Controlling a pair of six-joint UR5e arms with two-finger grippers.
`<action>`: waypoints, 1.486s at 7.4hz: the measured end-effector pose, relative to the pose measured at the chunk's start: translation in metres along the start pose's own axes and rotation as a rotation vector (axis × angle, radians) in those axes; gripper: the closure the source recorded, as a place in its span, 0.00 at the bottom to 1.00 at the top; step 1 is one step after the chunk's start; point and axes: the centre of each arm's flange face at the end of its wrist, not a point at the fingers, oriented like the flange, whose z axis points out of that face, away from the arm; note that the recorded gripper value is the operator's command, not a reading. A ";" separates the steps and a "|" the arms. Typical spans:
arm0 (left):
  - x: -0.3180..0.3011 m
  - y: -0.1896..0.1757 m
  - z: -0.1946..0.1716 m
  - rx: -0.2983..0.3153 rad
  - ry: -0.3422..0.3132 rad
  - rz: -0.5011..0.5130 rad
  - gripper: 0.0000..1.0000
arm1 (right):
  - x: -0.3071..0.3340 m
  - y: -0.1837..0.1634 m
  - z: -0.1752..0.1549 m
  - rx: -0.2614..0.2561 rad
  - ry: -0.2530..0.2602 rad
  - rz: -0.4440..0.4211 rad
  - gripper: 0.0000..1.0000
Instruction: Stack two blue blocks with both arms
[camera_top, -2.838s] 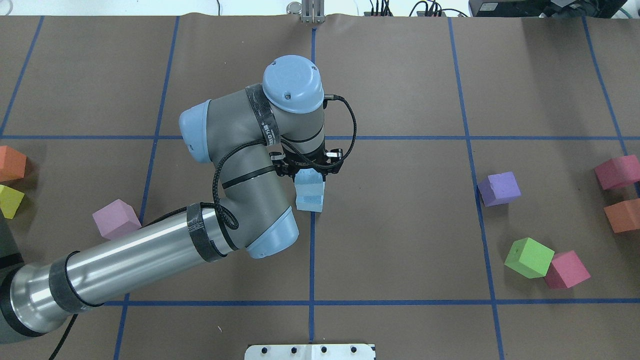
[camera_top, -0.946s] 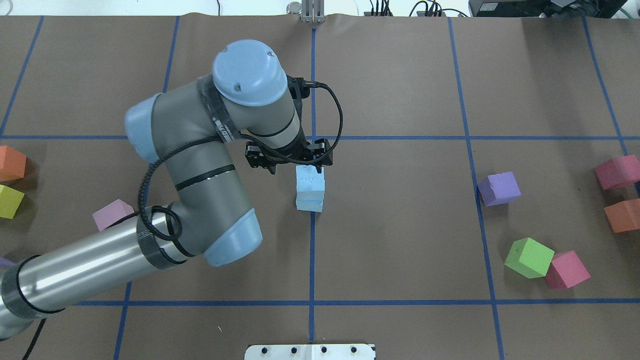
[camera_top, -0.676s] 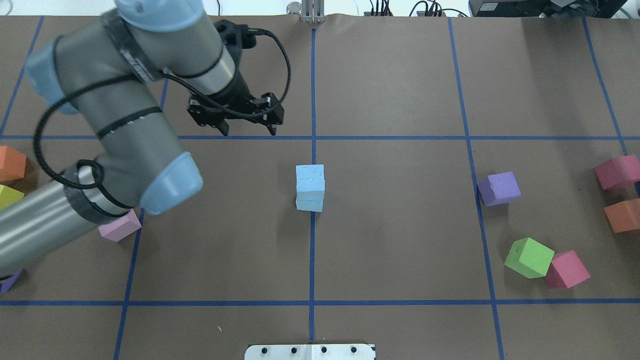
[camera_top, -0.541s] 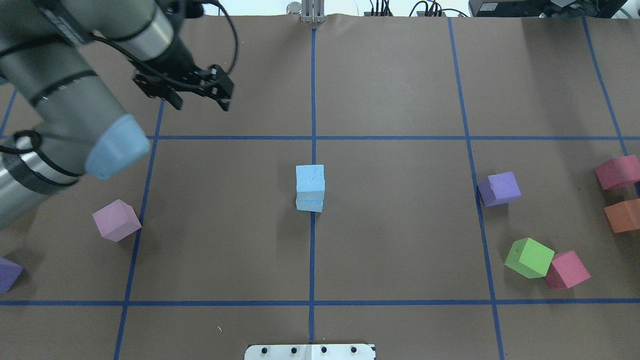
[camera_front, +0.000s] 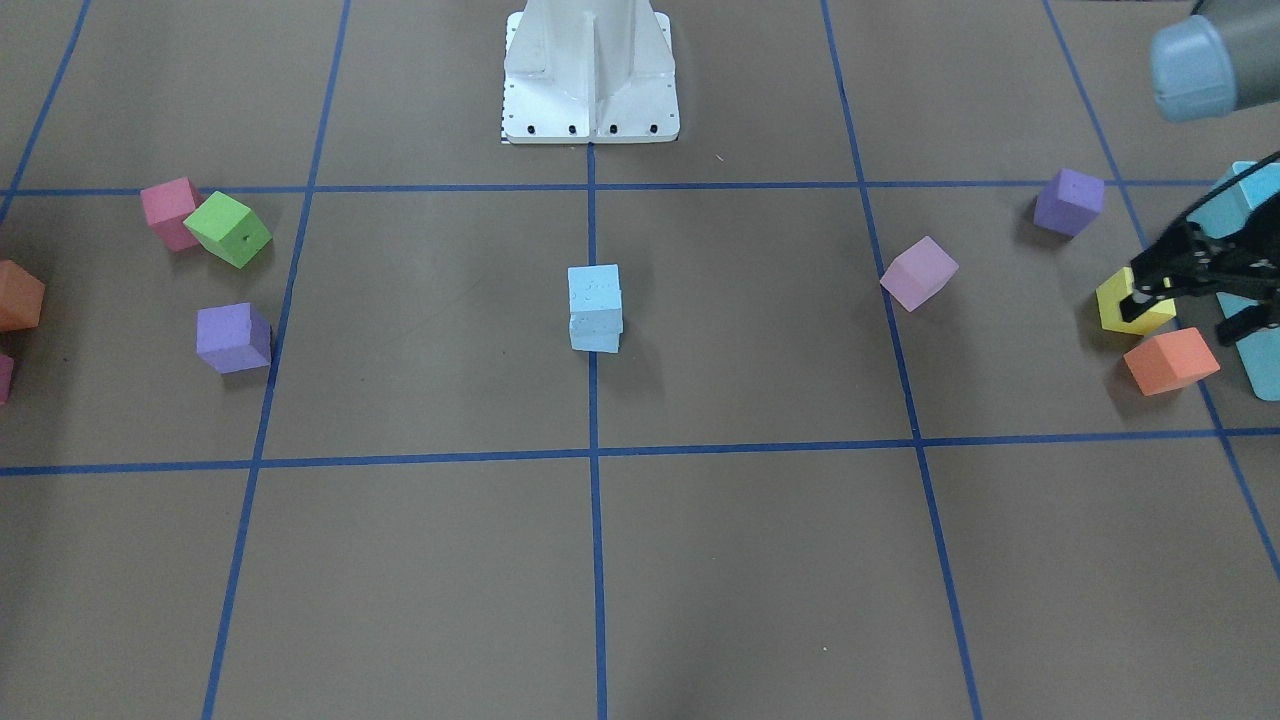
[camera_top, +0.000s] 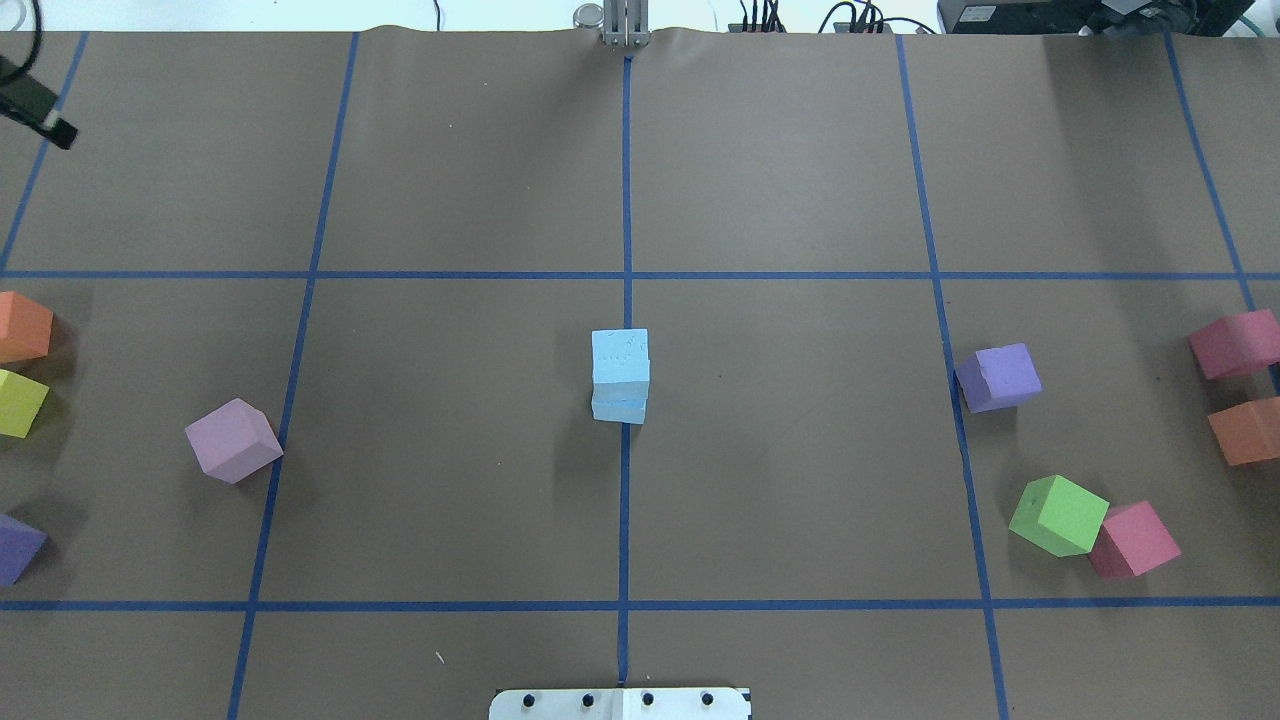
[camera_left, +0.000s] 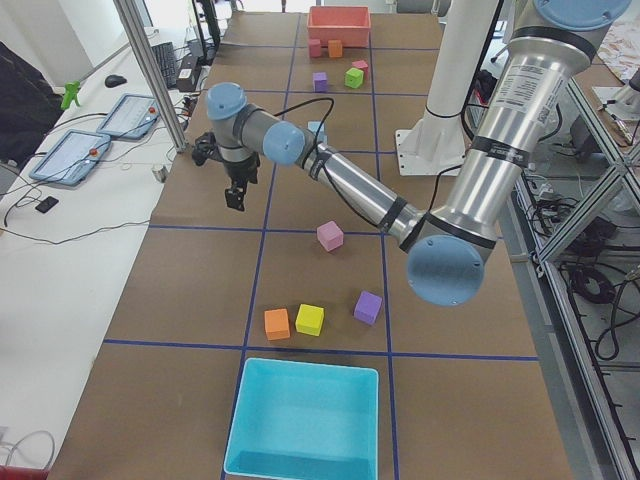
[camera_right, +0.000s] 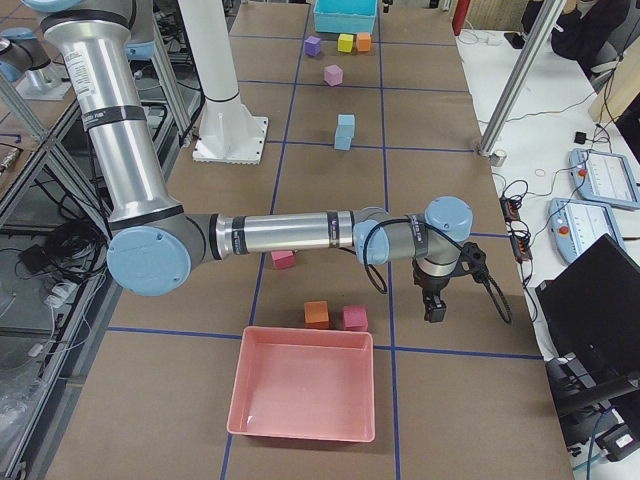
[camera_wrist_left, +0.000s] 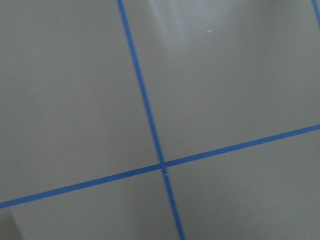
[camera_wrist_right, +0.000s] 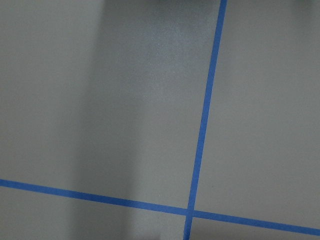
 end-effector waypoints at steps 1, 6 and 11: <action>-0.060 0.019 -0.007 -0.001 -0.019 0.016 0.02 | 0.000 0.000 0.000 0.001 0.000 -0.001 0.00; -0.197 0.058 0.004 -0.029 -0.010 0.028 0.02 | -0.004 0.000 -0.003 0.007 -0.005 -0.005 0.00; -0.205 0.063 0.008 -0.030 -0.011 0.025 0.02 | -0.004 0.000 -0.004 0.010 -0.006 -0.008 0.00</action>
